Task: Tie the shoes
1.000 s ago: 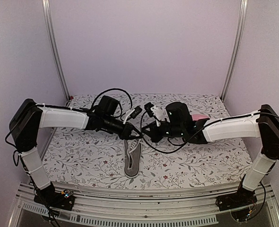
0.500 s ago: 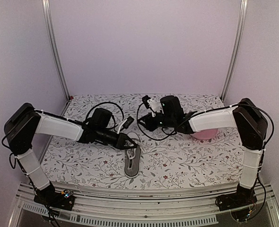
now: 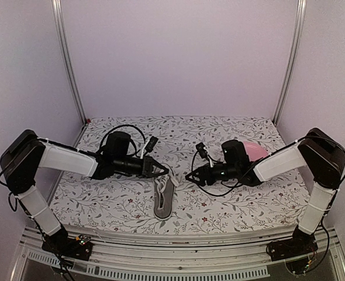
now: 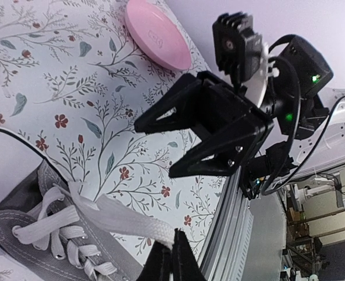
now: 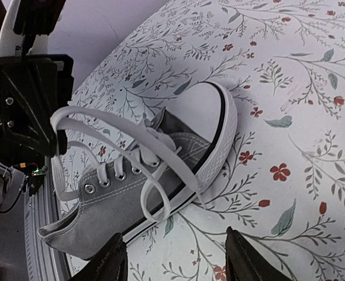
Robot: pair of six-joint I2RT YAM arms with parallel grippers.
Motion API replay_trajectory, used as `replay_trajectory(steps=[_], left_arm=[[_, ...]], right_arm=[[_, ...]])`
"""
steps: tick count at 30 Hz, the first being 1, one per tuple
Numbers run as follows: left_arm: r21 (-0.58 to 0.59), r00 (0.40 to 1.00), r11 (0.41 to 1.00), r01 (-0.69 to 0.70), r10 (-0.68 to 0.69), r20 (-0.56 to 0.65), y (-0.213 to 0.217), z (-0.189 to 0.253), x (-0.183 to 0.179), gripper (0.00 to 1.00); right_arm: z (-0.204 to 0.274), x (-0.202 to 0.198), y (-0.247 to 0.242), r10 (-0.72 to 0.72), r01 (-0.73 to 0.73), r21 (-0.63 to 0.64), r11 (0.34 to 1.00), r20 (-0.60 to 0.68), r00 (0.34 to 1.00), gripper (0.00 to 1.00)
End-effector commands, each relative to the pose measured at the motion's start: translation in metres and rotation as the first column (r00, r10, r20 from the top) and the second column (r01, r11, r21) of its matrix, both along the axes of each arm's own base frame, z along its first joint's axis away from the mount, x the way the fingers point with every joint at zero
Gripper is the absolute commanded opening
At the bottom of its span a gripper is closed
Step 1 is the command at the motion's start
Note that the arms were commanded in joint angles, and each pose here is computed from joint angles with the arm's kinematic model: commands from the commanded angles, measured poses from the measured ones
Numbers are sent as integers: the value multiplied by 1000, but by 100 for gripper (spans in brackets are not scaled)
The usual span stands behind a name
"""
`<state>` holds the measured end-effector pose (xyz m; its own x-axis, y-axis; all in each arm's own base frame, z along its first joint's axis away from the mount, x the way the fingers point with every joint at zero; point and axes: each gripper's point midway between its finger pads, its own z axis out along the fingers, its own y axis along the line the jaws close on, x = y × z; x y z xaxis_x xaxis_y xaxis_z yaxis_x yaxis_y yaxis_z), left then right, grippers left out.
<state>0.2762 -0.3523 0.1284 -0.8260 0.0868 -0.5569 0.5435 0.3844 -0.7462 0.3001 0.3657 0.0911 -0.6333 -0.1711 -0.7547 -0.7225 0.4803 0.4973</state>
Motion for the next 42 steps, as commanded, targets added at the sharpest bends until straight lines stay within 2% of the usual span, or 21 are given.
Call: replay_trajectory(steps=[1,15,27,30,33,35,36,42], left_arm=[[-32,1000,999,-20,21,17,3,12,6,0],[-3,999,1000,-31,31,21,6,8,7,0],[7,999,999,-36,36,29,5,9,10,0],[12,999,999,-42,41,27,6,8,11,0],[19,999,999,-46,46,26,7,6,11,0],[24,998,998,-50,50,26,7,5,12,0],[27,998,998,-53,52,28,8,5,12,0],[56,994,993,-99,96,54,15,6,18,0]], right_arm=[[12,-16,17,88,-85,115,990,-24,996,57],[-21,-18,53,165,-156,102,982,-80,983,63],[-32,-23,67,229,-217,114,969,-102,968,51],[-34,-25,69,238,-226,115,967,-108,965,44],[-36,-24,67,221,-210,106,972,-107,969,26],[-35,-22,63,189,-180,91,979,-100,977,9],[-33,-19,60,165,-157,83,984,-92,982,4],[4,-11,26,45,-43,74,996,-27,999,2]])
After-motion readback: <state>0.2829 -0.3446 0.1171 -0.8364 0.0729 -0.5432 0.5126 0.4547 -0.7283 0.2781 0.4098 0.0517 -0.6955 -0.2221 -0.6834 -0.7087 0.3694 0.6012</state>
